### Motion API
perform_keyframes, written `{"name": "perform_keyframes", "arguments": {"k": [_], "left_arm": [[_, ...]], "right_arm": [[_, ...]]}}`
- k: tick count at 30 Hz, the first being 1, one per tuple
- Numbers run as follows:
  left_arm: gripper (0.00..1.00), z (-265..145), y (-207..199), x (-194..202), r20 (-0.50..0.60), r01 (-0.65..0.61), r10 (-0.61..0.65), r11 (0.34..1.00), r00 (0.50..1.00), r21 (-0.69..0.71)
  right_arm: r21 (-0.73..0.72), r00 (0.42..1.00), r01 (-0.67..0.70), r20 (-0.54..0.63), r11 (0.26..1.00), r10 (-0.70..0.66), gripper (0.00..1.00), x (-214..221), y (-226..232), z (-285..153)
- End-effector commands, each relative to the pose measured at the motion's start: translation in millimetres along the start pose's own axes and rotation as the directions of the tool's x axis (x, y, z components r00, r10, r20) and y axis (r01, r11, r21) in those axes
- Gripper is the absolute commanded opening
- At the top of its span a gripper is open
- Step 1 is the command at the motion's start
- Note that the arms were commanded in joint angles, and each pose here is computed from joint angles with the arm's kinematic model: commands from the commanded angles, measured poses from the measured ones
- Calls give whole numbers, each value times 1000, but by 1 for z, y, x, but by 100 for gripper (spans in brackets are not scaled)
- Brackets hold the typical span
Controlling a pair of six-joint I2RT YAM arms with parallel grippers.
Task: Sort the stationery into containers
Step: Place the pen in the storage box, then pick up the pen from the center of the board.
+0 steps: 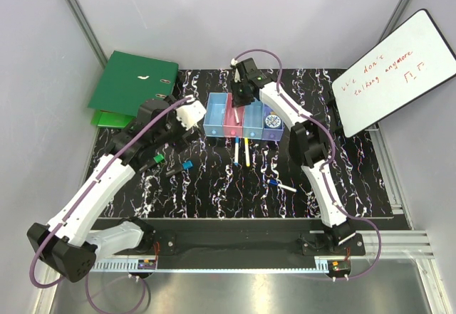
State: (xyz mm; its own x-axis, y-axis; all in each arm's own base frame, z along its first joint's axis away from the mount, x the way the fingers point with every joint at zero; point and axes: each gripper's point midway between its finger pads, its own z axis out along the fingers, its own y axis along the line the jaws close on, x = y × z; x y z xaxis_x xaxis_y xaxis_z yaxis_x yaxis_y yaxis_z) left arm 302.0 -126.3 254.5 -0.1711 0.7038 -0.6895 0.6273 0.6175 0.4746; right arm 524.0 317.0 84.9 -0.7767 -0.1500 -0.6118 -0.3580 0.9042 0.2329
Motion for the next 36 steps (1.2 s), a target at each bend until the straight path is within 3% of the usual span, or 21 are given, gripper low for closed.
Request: {"name": "perform_keyframes", "arguments": {"k": [1, 5, 11, 17, 19, 22, 25, 30, 36], "left_arm": [[99, -1, 11, -20, 69, 2, -1, 1000, 998, -20], [99, -1, 12, -24, 77, 5, -4, 1000, 997, -18], [99, -5, 16, -27, 86, 1, 2, 1000, 996, -30], [99, -12, 17, -30, 101, 5, -1, 999, 995, -35], [99, -12, 17, -30, 104, 8, -4, 999, 995, -33], [99, -12, 14, -29, 101, 15, -12, 1000, 995, -25], [99, -10, 12, -25, 92, 17, -15, 1000, 996, -19], [99, -6, 11, -25, 82, 32, -31, 999, 996, -11], [99, -5, 14, -30, 87, 25, -24, 1000, 996, -13]], "right_arm": [[-76, 998, 24, 67, 997, -19, 32, -25, 21, -17], [-83, 996, 47, 78, 995, -41, 42, -29, 23, -25], [-70, 985, 103, 145, 992, -92, 41, -51, 27, -61], [-100, 944, 282, 204, 954, -258, 39, -57, 41, -142], [-131, 930, 350, 164, 928, -327, 39, -33, 43, -165], [-147, 863, 505, 55, 851, -503, 39, 22, 32, -184], [-150, 744, 654, -54, 742, -666, 38, 79, 5, -192], [-194, 684, 677, -190, 710, -704, 37, 149, -24, -192], [-245, 620, 695, -270, 675, -737, 38, 201, -29, -180]]}}
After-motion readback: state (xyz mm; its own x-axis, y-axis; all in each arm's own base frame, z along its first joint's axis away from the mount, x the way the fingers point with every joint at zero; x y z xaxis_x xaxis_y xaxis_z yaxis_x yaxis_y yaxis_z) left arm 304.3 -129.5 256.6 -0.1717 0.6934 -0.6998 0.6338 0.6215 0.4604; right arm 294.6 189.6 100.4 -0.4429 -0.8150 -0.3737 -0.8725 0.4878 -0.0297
